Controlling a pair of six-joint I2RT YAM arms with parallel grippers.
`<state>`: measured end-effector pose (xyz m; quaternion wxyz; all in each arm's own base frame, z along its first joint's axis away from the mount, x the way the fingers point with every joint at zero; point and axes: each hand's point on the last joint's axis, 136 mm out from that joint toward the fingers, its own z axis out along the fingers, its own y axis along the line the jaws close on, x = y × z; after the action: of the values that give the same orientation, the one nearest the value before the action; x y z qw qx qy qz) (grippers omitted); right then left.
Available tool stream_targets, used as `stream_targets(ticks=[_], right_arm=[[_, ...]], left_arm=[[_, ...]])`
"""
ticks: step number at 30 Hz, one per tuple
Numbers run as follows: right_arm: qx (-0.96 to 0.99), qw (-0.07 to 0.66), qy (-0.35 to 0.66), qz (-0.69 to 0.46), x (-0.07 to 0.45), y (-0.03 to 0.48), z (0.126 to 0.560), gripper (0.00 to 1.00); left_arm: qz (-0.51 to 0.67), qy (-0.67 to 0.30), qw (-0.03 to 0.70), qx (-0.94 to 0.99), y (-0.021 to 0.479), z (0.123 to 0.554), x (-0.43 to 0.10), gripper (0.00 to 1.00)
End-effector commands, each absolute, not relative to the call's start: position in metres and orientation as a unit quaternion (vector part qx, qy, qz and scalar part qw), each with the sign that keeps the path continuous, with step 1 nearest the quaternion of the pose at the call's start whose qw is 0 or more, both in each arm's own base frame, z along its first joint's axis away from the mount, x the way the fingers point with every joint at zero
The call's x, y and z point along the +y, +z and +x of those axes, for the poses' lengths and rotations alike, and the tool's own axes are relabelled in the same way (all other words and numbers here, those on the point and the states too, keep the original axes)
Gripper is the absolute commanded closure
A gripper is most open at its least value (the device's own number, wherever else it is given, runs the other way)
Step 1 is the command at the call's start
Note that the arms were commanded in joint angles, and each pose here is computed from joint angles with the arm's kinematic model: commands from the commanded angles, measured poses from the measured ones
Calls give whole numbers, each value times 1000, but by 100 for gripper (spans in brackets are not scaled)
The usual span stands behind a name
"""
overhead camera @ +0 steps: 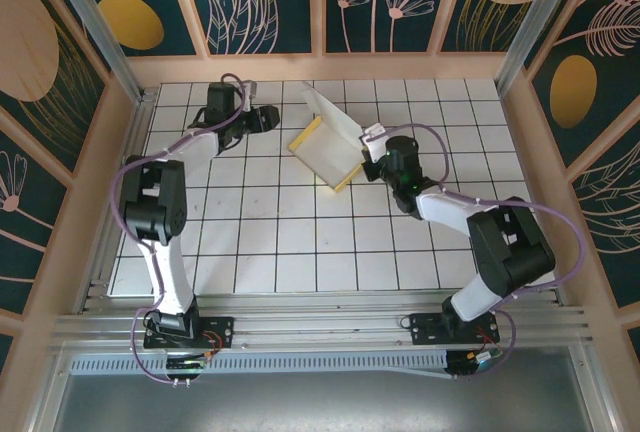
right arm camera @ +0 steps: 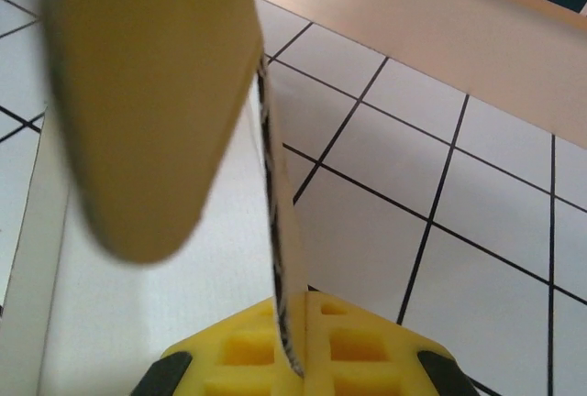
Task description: Fold the paper box
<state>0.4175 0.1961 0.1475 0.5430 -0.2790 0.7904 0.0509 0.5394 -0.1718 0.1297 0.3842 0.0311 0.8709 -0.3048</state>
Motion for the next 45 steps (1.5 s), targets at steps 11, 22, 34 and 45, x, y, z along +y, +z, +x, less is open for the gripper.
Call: stream_targets(ticks=[11, 22, 34, 45], right_arm=[[759, 466, 169, -423, 201, 141, 423, 100], [728, 419, 224, -494, 201, 140, 440, 100], [729, 360, 255, -523, 208, 124, 461, 100], [730, 374, 244, -518, 208, 121, 471, 100]], left_arm=[[112, -404, 300, 857, 94, 513, -214, 44], [190, -289, 391, 853, 122, 515, -189, 37], [366, -300, 406, 782, 124, 522, -215, 28], [357, -313, 406, 781, 128, 534, -217, 66]])
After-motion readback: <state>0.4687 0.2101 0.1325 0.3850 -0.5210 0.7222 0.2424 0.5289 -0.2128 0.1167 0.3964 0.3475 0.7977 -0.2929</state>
